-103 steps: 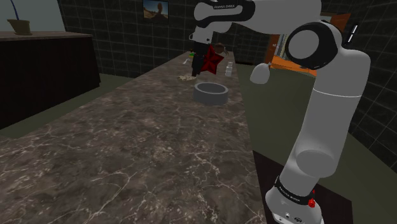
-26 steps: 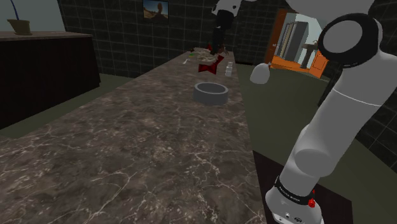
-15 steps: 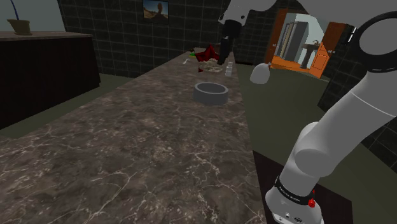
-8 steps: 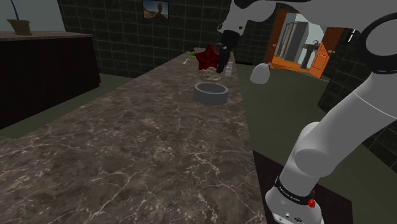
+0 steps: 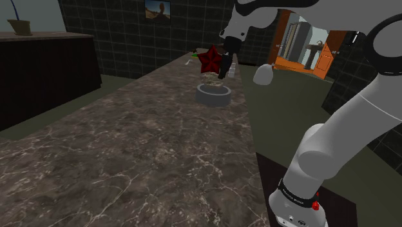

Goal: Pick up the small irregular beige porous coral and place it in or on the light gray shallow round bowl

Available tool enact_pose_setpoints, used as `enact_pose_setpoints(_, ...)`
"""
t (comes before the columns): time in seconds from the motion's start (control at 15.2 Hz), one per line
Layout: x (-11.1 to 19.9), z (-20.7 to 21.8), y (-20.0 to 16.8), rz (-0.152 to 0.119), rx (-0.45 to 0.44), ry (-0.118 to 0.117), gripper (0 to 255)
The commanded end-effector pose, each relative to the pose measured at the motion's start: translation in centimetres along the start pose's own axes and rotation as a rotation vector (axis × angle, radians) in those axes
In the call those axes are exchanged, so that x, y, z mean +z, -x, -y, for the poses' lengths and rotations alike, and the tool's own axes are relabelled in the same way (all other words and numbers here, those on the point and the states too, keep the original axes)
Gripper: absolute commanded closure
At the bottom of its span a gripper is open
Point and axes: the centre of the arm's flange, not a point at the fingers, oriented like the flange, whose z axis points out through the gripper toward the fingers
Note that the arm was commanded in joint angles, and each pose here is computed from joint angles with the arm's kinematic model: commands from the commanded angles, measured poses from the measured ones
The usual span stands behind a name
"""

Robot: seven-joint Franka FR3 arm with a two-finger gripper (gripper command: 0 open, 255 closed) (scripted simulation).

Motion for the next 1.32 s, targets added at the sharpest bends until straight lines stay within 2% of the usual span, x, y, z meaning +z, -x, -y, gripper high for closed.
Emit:
enact_pose_setpoints(0.0,0.0,0.0,0.0,0.000,0.000,0.000,255)
enact_pose_setpoints(0.07,0.0,0.0,0.0,0.000,0.000,0.000,255)
enact_pose_setpoints(0.13,0.0,0.0,0.0,0.000,0.000,0.000,0)
enact_pose_setpoints(0.46,0.0,0.0,0.0,0.000,0.000,0.000,0)
enact_pose_setpoints(0.73,-5.0,0.0,0.0,0.000,0.000,0.000,0)
enact_pose_setpoints(1.25,-5.0,0.0,0.0,-0.001,0.000,0.000,0)
